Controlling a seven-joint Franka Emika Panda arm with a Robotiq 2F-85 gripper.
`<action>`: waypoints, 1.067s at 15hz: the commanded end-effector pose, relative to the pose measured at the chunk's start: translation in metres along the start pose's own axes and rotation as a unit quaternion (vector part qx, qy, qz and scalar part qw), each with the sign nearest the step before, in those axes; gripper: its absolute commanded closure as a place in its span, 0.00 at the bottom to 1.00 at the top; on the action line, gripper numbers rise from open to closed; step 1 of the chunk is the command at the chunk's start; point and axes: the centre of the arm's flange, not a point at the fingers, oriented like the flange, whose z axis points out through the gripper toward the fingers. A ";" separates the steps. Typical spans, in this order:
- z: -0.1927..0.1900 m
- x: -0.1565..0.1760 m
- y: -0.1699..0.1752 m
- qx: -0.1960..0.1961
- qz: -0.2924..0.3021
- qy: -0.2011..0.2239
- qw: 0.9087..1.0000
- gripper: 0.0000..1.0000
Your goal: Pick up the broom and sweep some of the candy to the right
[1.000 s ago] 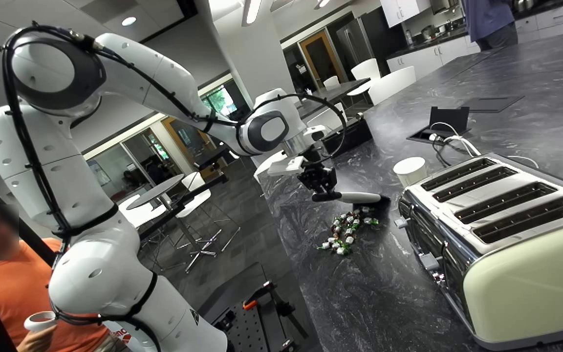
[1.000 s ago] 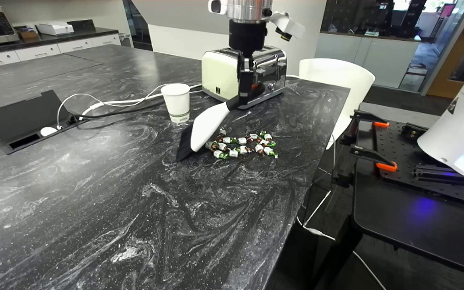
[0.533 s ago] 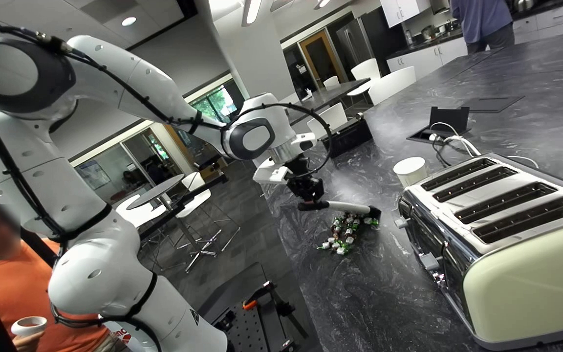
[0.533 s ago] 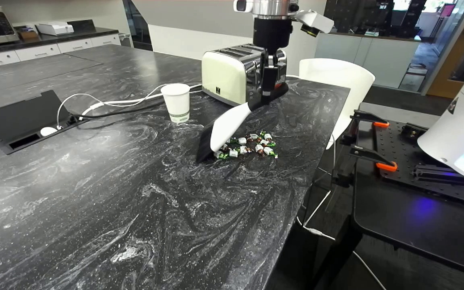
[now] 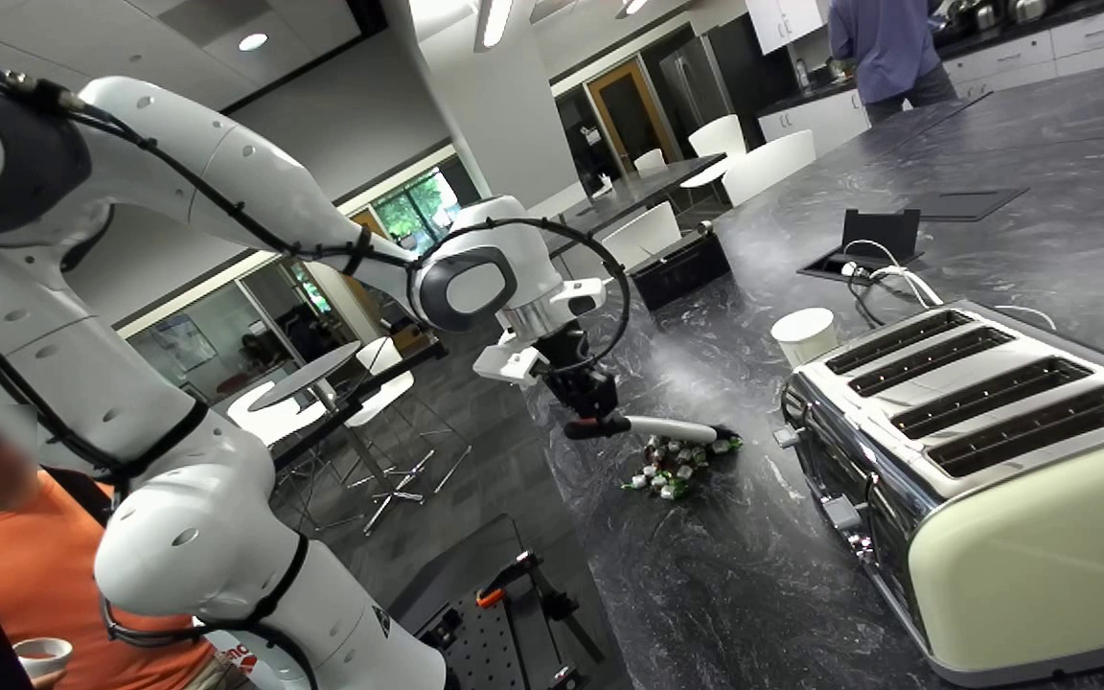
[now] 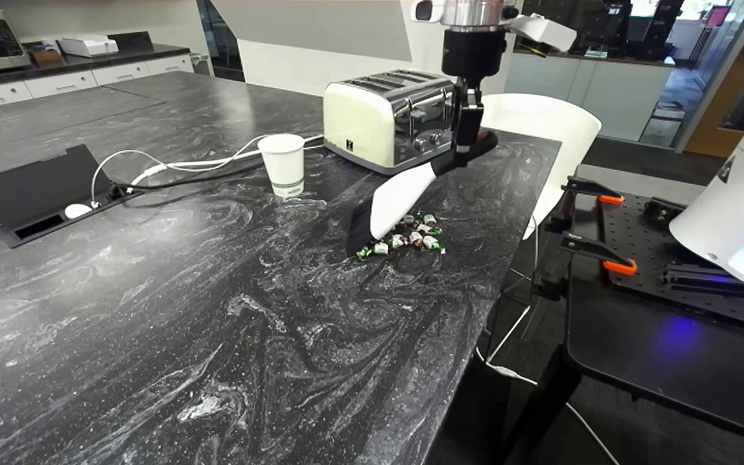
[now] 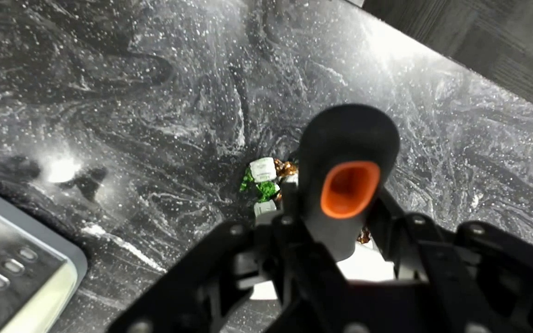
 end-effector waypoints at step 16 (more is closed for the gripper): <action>-0.020 -0.058 0.009 -0.003 0.013 -0.021 1.000 0.86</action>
